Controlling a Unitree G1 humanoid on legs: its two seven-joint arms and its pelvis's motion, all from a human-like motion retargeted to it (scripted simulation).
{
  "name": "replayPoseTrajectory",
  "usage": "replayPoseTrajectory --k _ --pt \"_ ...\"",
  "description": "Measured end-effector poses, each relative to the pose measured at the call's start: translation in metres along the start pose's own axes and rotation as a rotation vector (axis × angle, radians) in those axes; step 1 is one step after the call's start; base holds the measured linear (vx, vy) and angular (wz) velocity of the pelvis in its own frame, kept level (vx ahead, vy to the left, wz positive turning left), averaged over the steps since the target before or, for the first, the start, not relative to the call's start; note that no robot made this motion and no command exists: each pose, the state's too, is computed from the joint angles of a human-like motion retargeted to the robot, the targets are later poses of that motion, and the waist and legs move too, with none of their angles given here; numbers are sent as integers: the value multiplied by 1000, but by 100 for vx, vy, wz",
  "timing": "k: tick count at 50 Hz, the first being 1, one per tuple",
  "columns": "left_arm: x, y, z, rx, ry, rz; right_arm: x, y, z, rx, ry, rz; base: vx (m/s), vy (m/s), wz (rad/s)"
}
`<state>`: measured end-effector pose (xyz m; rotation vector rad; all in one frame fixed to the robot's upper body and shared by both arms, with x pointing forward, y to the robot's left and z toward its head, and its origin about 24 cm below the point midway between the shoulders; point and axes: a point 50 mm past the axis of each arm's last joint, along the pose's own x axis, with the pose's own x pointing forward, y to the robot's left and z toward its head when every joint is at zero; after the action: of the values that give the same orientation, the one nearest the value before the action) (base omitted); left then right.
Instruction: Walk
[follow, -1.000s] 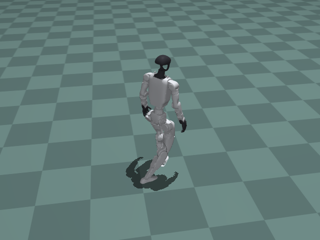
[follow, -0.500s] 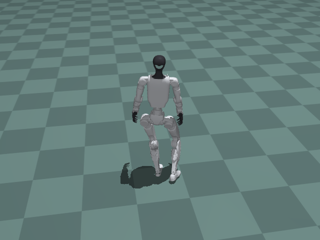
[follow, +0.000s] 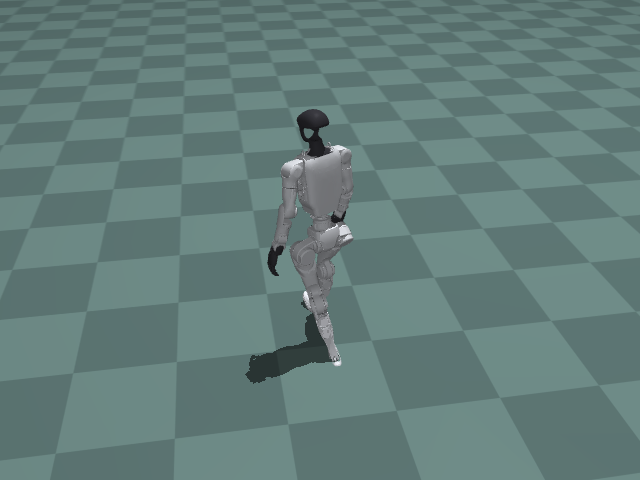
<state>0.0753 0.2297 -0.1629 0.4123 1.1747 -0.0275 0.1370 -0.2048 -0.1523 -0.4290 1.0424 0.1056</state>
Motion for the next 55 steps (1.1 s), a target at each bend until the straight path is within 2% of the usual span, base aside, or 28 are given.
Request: replayPoseTrajectory --k 21,33,40,55 --pt "-1 -21 3 39 -13 -113 -3 -10 -17 44 48 -46 39 -5 90" --pt "5 33 83 9 -273 16 -2 -21 -15 71 59 -40 32 -10 57" --pt "1 50 111 -38 -373 67 2 -19 0 104 23 -14 33 -6 39" --pt "5 21 76 -16 -253 -17 4 3 36 98 -117 63 31 3 14"
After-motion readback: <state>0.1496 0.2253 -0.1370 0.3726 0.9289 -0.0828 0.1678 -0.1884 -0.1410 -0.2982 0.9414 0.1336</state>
